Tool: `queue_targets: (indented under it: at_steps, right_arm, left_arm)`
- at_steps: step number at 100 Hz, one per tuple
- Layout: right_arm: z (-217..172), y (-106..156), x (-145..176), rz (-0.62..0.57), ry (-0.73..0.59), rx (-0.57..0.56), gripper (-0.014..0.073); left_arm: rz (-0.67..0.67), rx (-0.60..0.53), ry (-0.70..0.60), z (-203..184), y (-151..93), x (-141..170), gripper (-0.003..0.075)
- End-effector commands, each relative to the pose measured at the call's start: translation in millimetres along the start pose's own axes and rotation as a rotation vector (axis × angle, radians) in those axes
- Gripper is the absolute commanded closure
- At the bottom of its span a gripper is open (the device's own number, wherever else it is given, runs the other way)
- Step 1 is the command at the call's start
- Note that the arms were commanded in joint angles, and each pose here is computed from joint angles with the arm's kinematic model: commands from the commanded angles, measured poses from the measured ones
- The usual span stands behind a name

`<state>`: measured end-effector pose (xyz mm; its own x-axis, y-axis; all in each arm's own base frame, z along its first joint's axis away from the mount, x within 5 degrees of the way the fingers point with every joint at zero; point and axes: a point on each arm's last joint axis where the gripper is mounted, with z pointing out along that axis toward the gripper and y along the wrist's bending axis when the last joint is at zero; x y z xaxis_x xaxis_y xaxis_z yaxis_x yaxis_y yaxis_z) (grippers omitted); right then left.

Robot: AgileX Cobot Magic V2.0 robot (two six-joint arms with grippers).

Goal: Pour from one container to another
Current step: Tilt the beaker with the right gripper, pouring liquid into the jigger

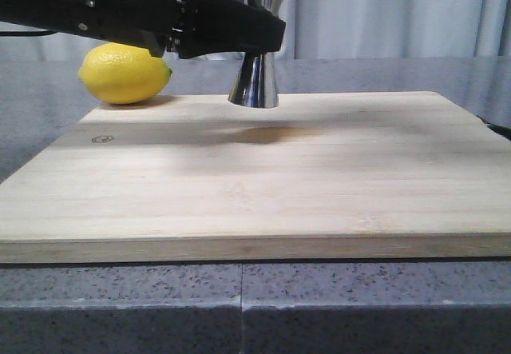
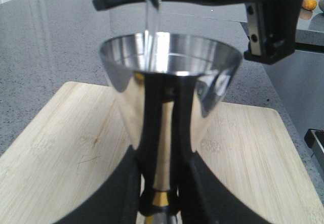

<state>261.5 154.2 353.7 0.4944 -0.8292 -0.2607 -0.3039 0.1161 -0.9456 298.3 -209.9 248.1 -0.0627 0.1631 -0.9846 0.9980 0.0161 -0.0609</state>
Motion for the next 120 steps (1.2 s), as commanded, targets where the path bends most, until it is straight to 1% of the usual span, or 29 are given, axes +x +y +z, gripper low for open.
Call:
queue_targets:
  at_steps: [1,120]
  right_arm:
    - [-12.9,-21.6,-8.0,-0.025,-0.038,0.075,0.039]
    - [-12.9,-20.5,-8.1,-0.138,-0.035,0.065,0.039]
  left_arm:
    - [0.043,0.041,-0.138,-5.7,-10.6,-35.5,0.0739]
    - [0.043,0.041,-0.138,-5.7,-10.6,-35.5,0.0739]
